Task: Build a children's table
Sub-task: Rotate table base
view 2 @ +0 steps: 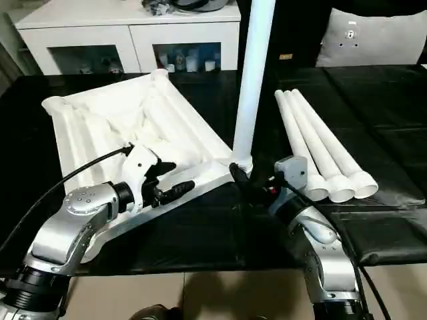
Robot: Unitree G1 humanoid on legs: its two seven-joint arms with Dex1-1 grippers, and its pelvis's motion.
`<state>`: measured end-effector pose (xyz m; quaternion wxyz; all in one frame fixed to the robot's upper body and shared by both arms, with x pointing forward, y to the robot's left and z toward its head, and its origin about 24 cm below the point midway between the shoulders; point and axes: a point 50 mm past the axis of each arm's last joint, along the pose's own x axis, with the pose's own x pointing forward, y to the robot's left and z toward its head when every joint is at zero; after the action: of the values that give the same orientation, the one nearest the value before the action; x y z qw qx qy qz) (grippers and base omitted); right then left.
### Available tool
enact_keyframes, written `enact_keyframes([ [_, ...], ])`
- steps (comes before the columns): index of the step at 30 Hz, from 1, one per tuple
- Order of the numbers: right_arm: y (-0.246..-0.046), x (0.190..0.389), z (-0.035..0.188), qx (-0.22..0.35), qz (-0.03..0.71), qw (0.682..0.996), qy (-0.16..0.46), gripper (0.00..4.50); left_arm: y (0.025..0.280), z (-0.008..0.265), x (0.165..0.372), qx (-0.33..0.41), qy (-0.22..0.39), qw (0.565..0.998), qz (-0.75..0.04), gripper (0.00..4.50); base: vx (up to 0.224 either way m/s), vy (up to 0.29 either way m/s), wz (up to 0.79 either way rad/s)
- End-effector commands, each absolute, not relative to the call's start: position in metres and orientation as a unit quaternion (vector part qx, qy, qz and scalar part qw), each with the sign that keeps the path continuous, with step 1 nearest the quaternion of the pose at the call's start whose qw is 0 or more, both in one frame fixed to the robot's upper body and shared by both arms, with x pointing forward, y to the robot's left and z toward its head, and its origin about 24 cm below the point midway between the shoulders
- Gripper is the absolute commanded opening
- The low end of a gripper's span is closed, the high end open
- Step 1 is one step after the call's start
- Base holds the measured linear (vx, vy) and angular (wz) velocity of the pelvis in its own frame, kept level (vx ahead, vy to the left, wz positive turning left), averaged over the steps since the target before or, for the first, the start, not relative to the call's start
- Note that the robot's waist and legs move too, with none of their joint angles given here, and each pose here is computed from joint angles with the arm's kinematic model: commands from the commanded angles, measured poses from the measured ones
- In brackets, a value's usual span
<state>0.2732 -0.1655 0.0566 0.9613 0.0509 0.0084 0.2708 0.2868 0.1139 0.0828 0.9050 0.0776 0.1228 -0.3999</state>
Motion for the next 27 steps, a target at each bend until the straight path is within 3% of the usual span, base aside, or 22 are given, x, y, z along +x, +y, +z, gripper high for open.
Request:
enact_keyframes([
  [1, -0.16, 0.277, 0.046, 0.052, 0.276, 0.96, 0.022, 3.29, 0.117, 0.085, 0.285, 0.076, 0.123, 0.908, -0.392, 2.92, 0.0, 0.0, 0.0],
  [6, -0.15, 0.283, 0.027, 0.045, 0.27, 0.961, 0.048, 2.84, 0.119, 0.083, 0.285, 0.062, 0.13, 0.914, -0.378, 2.66, 0.0, 0.0, 0.0],
  [7, -0.148, 0.283, 0.023, 0.043, 0.272, 0.96, 0.049, 3.39, 0.12, 0.083, 0.285, 0.062, 0.131, 0.915, -0.376, 2.97, 0.0, 0.0, 0.0],
  [10, -0.139, 0.281, 0.005, 0.044, 0.282, 0.956, 0.061, 3.18, 0.122, 0.084, 0.284, 0.066, 0.13, 0.915, -0.377, 3.04, 0.0, 0.0, 0.0],
  [13, -0.131, 0.282, -0.005, 0.04, 0.291, 0.953, 0.07, 3.73, 0.124, 0.084, 0.283, 0.069, 0.131, 0.916, -0.374, 3.38, 0.0, 0.0, 0.0],
  [15, -0.125, 0.283, -0.008, 0.038, 0.299, 0.951, 0.073, 3.61, 0.126, 0.085, 0.283, 0.07, 0.133, 0.916, -0.372, 3.43, 0.0, 0.0, 0.0],
  [17, -0.12, 0.285, -0.009, 0.037, 0.304, 0.949, 0.072, 4.03, 0.127, 0.085, 0.284, 0.072, 0.134, 0.917, -0.368, 3.69, 0.0, 0.0, 0.0],
  [23, -0.124, 0.291, 0.004, 0.023, 0.306, 0.951, 0.027, 4.5, 0.129, 0.087, 0.286, 0.081, 0.128, 0.921, -0.358, 4.2, 0.0, 0.0, 0.0],
  [24, -0.13, 0.294, 0.019, 0.055, 0.297, 0.953, -0.015, 4.5, 0.13, 0.09, 0.288, 0.078, 0.123, 0.924, -0.354, 4.2, 0.0, 0.0, 0.0],
  [27, -0.134, 0.294, 0.033, 0.076, 0.3, 0.95, -0.052, 4.5, 0.132, 0.092, 0.289, 0.077, 0.119, 0.925, -0.352, 4.2, 0.0, 0.0, 0.0],
])
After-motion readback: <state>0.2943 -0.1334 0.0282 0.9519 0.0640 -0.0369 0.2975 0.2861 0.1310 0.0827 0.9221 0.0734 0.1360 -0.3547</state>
